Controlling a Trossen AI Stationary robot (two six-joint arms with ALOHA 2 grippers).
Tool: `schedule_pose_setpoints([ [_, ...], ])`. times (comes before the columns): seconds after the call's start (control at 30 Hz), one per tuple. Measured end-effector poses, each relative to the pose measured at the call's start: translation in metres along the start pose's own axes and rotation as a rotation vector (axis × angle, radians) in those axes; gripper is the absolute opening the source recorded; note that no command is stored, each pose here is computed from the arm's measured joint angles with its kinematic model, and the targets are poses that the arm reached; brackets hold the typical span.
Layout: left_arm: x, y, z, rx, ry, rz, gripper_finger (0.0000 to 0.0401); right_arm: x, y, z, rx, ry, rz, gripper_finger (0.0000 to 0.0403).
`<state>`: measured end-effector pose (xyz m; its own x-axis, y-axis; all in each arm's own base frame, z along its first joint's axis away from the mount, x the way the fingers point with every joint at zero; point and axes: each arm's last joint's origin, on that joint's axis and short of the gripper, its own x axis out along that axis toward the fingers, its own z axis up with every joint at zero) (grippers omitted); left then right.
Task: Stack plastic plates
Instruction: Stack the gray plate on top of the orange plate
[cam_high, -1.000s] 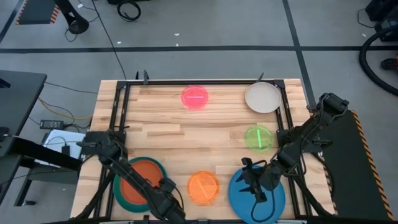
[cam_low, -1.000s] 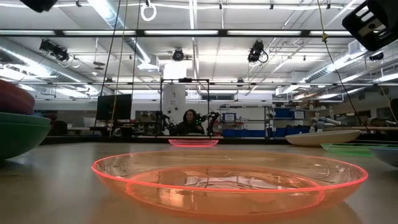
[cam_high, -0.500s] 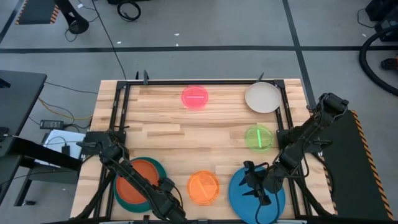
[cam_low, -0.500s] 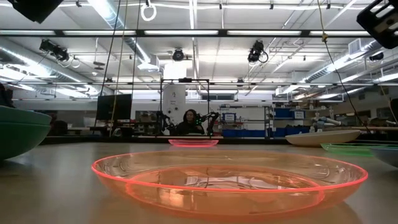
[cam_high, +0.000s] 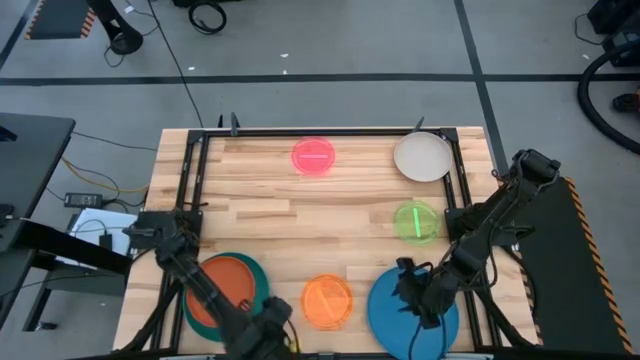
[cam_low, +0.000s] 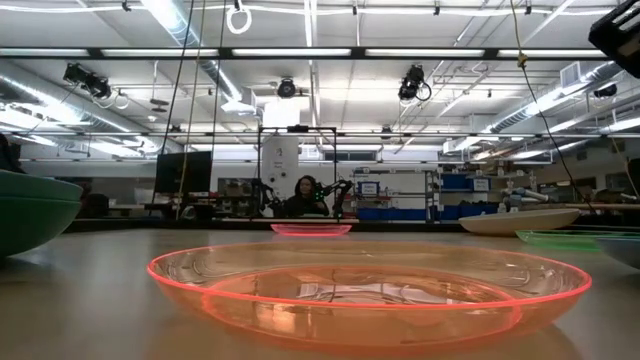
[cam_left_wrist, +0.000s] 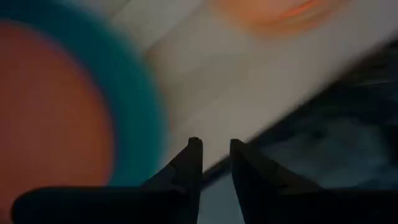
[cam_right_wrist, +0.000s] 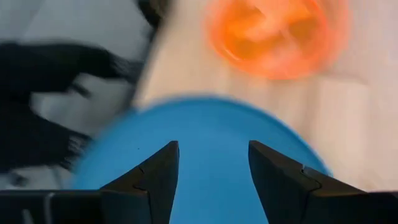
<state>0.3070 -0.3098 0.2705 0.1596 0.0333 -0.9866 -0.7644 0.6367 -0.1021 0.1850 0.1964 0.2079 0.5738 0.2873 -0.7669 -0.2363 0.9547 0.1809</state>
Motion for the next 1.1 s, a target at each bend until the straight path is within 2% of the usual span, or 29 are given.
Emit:
schedule_pose_setpoints([
  [0.1, -0.011, -0.013, -0.015, 0.022, -0.145, -0.188, 0.0085, -0.022, -0.007, 0.010, 0.021, 0.134, -0.209, 0.0196],
  [0.17, -0.013, -0.017, -0.025, 0.051, -0.216, -0.248, 0.0085, -0.039, -0.015, 0.016, 0.035, 0.210, -0.355, 0.0194],
  [0.33, -0.008, -0.016, -0.039, 0.045, -0.439, -0.266, 0.0088, -0.063, -0.050, 0.027, 0.108, 0.327, -0.630, 0.0193],
  [0.47, -0.004, -0.017, -0.044, 0.104, -0.464, -0.251, 0.0097, -0.061, -0.094, 0.025, 0.178, 0.450, -0.784, 0.0193],
  [0.57, -0.003, -0.018, -0.046, 0.158, -0.489, -0.247, 0.0098, -0.053, -0.133, 0.017, 0.200, 0.552, -0.828, 0.0193],
  [0.63, -0.004, -0.018, -0.045, 0.155, -0.541, -0.250, 0.0098, -0.047, -0.161, 0.009, 0.254, 0.590, -0.841, 0.0193],
  [0.7, -0.004, -0.018, -0.043, 0.152, -0.589, -0.251, 0.0098, -0.043, -0.191, 0.000, 0.338, 0.604, -0.845, 0.0193],
  [0.87, -0.004, -0.016, -0.036, 0.271, -0.695, -0.180, 0.0098, -0.047, -0.260, -0.023, 0.514, 0.567, -0.870, 0.0190],
  [1.0, -0.003, -0.019, -0.022, 0.355, -0.750, -0.124, 0.0098, -0.060, -0.297, -0.038, 0.579, 0.573, -0.890, 0.0182],
  [1.1, -0.001, -0.023, -0.004, 0.377, -0.764, -0.092, 0.0098, -0.064, -0.315, -0.048, 0.653, 0.564, -0.815, 0.0175],
])
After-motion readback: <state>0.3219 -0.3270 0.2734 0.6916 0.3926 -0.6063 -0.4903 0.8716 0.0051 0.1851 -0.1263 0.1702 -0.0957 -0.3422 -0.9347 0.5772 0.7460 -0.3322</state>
